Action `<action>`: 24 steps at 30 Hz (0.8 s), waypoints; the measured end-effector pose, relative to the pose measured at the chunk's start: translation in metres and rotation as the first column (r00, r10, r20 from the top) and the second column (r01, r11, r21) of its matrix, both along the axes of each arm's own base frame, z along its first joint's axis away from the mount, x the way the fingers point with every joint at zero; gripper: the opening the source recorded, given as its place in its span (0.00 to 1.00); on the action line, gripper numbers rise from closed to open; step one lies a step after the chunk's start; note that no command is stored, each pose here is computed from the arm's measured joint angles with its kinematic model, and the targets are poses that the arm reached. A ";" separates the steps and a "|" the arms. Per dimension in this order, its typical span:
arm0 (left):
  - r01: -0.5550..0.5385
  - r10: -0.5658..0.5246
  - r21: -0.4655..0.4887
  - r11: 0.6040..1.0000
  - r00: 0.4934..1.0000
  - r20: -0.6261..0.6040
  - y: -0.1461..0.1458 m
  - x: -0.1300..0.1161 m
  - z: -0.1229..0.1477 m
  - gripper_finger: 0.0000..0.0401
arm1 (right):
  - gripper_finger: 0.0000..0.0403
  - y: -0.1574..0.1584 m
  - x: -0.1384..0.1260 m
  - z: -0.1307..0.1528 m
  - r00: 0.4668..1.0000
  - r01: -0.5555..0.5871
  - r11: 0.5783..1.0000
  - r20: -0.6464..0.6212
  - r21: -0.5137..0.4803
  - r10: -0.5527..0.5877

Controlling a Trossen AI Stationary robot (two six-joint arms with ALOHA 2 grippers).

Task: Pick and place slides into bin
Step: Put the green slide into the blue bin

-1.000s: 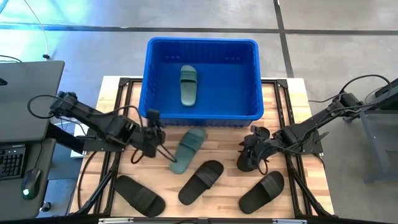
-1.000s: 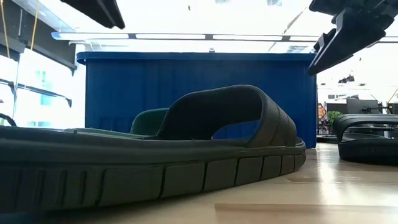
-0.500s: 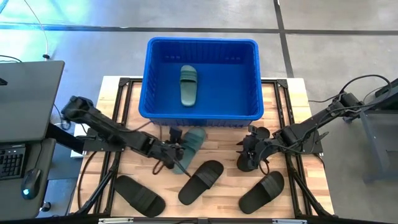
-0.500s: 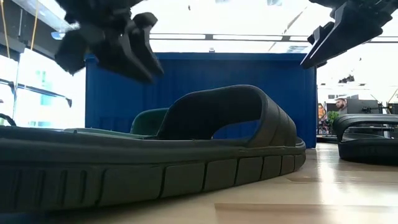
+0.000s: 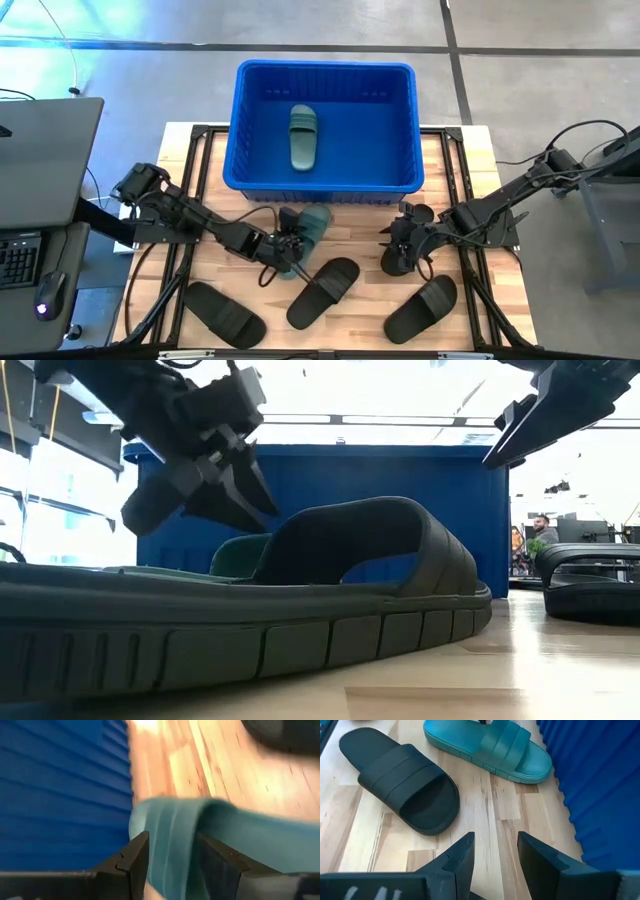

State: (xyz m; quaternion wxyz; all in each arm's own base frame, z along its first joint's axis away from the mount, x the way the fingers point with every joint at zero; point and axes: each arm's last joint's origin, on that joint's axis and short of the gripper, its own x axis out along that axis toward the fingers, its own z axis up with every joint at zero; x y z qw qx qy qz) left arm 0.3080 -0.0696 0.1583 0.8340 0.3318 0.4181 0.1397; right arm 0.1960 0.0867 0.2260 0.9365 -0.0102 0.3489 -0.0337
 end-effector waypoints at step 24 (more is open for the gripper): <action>-0.138 0.140 -0.072 0.988 0.990 0.029 0.015 0.010 -0.018 0.04 | 0.35 0.000 0.001 0.001 1.000 0.000 1.000 0.013 0.007 0.000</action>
